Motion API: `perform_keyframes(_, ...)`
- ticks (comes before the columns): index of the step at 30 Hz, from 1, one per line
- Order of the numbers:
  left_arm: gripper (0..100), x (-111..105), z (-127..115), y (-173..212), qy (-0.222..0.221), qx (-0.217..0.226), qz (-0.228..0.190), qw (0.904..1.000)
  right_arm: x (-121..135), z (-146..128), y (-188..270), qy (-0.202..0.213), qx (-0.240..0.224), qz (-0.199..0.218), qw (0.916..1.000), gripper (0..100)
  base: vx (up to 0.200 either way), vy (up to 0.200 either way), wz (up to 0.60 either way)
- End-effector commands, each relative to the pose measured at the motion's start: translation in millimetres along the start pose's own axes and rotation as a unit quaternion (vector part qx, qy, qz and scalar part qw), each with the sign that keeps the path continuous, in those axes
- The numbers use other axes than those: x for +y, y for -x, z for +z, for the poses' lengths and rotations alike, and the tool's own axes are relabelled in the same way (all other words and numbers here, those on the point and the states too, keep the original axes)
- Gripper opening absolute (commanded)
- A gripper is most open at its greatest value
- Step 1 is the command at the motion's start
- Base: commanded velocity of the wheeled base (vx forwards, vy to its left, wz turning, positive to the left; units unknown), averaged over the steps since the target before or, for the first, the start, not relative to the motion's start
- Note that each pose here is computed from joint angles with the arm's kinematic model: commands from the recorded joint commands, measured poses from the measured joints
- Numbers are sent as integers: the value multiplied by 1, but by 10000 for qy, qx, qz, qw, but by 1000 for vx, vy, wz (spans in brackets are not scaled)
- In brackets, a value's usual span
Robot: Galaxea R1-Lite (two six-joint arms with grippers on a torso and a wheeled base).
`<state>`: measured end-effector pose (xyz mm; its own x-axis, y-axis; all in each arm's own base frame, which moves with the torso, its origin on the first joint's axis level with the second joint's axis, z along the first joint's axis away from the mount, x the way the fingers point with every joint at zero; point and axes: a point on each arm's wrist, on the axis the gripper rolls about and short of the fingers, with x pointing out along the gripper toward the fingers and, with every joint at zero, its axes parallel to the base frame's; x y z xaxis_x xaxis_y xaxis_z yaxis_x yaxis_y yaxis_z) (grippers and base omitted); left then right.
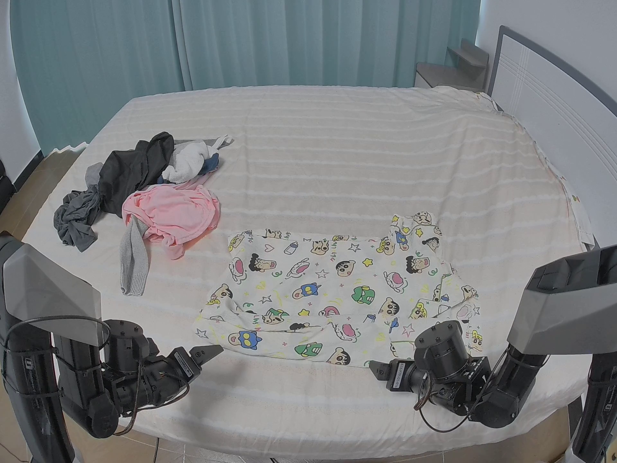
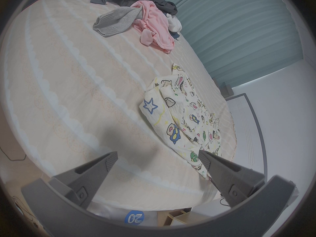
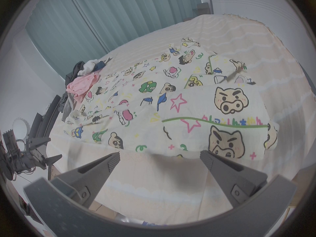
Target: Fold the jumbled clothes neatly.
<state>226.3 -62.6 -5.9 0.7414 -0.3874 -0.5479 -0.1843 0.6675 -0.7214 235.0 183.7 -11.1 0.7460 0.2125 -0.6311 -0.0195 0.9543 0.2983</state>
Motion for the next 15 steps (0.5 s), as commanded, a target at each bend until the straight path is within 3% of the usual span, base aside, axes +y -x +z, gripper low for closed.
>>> perform_keyframes(1, 100, -1, 1, 0, -14, -51, -65, 10000, -2, 2, -1, -36, -35, -26, 10000, 100, 0, 0, 0)
perform_keyframes(15, 100, -1, 1, 0, -12, -61, -68, 10000, -2, 9, 1, -115, -344, -171, 9992, 100, 0, 0, 0)
